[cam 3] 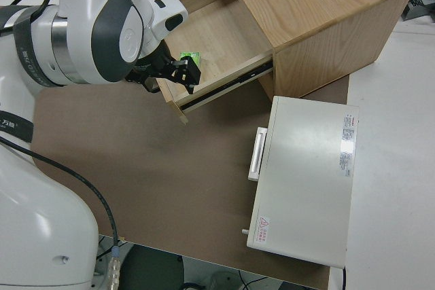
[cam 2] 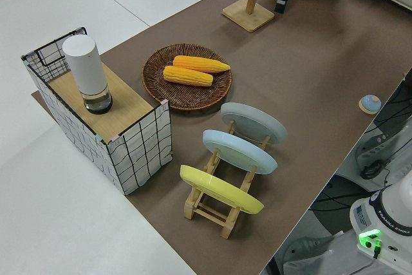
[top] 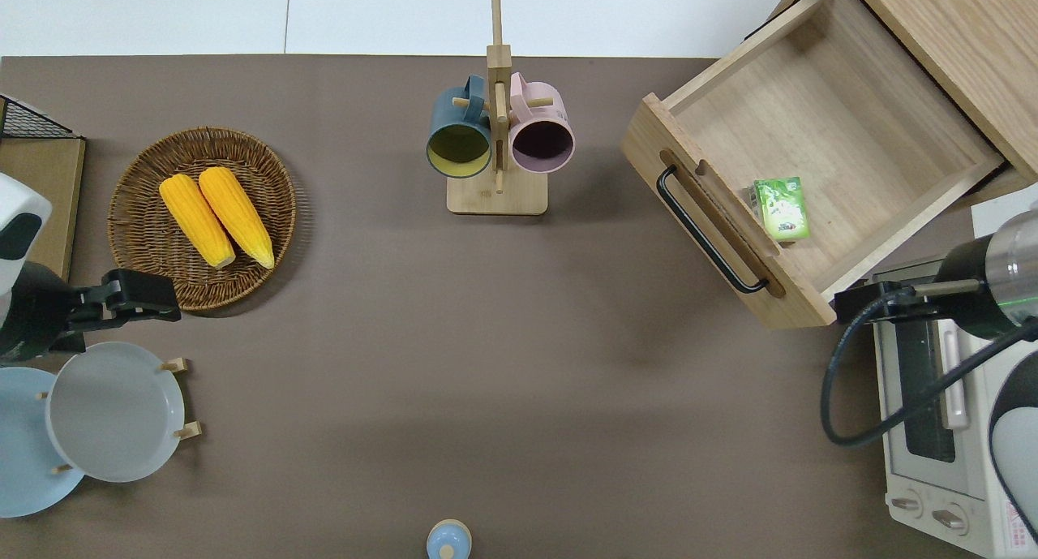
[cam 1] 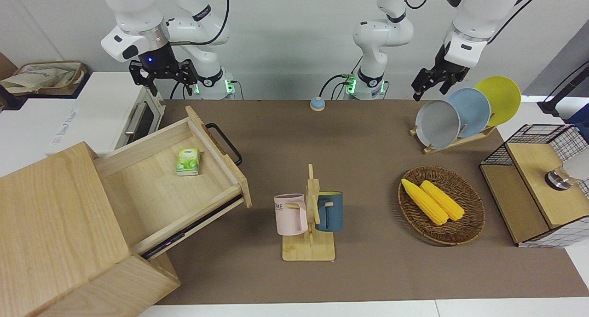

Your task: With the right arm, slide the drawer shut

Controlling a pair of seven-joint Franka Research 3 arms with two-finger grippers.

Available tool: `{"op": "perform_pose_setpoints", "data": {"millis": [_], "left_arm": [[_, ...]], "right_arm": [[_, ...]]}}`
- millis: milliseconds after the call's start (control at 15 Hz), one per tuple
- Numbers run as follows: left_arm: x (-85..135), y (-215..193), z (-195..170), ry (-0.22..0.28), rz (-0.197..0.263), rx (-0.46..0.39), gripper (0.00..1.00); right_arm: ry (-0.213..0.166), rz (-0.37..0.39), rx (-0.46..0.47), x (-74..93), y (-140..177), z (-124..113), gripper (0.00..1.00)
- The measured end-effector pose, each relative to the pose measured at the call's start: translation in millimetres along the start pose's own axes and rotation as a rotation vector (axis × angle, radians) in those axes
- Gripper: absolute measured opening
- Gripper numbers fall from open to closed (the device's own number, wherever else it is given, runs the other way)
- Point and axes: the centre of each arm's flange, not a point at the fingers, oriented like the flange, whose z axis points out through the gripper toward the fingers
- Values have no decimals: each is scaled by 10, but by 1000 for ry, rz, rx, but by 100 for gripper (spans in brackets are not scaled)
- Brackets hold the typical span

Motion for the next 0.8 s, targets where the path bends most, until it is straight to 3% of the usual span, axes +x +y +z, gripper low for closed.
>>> {"op": "perform_pose_setpoints", "data": {"millis": [467, 533, 667, 800], "left_arm": [[0, 0, 0, 0, 0, 0, 100], [0, 0, 0, 0, 0, 0, 100], [0, 0, 0, 0, 0, 0, 100], [0, 0, 0, 0, 0, 0, 100]], "right_arm": [[3, 18, -7, -5, -82, -11, 97], [3, 19, -7, -6, -86, -12, 83], [7, 82, -8, -13, -169, -31, 71], [-1, 146, -14, -54, -364, -53, 41]]}}
